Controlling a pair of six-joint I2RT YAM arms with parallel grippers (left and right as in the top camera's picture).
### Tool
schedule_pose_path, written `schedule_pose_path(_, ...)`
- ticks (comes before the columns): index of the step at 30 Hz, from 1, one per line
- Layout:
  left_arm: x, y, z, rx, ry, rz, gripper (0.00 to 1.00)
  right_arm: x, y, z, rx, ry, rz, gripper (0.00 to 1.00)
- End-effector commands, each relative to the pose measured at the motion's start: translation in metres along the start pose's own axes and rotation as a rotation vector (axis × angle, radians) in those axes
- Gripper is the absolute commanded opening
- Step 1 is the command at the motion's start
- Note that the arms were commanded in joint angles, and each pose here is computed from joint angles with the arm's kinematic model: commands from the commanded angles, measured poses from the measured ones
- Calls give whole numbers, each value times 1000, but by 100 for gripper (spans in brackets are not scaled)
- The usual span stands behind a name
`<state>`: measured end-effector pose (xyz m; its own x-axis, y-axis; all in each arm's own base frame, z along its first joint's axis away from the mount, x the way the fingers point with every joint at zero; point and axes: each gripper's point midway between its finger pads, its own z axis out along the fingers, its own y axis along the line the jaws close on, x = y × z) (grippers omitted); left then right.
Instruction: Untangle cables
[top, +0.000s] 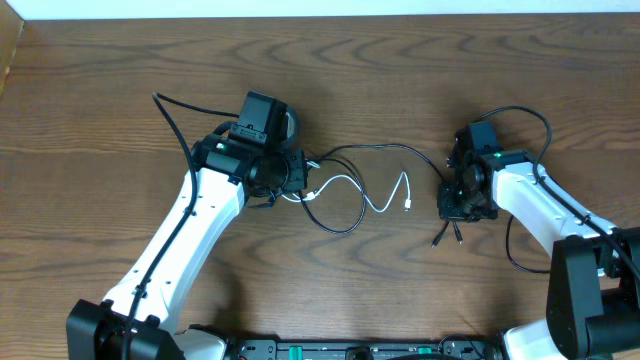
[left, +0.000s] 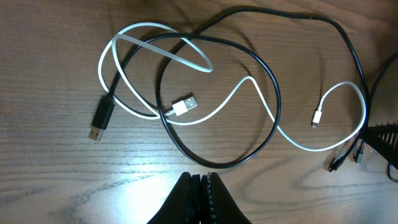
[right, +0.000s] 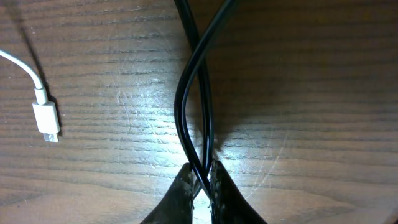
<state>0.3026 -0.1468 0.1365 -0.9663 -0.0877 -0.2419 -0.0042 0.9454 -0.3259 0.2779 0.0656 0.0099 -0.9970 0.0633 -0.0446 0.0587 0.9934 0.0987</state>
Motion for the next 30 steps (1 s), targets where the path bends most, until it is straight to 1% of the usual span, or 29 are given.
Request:
schedule_pose_path(1,3,0,3,5,18,6,8,3,0,1,6,6,-2,9)
schedule_pose_path(4,3,0,3,5,18,6,8,5,-1,1,8,13,-1,8)
schedule_pose_path(7,3,0,4,4,19,5,8,6,-1,1,9,17,-1,1)
schedule_pose_path(8,3,0,4,4,19,6,8,6,-1,1,9,18,-1,1)
schedule_pose_path(16,3,0,4,4,19,5,8,9,-2,-1,12,35,0,1)
schedule_pose_path(21,3,0,4,4,19,5,8,8,-2,-20,17,49,7,1)
schedule_pose_path(26,3,0,4,4,20,6,8,-15,-7,-62,16,-59,36,1)
schedule_pose_path(28,4,1,4,2,23,4,8,-24,-20,-78,51,-119,63,1)
schedule_pose_path(30,5,1,4,1,26,4,8,-29,-45,-91,133,-177,147,1)
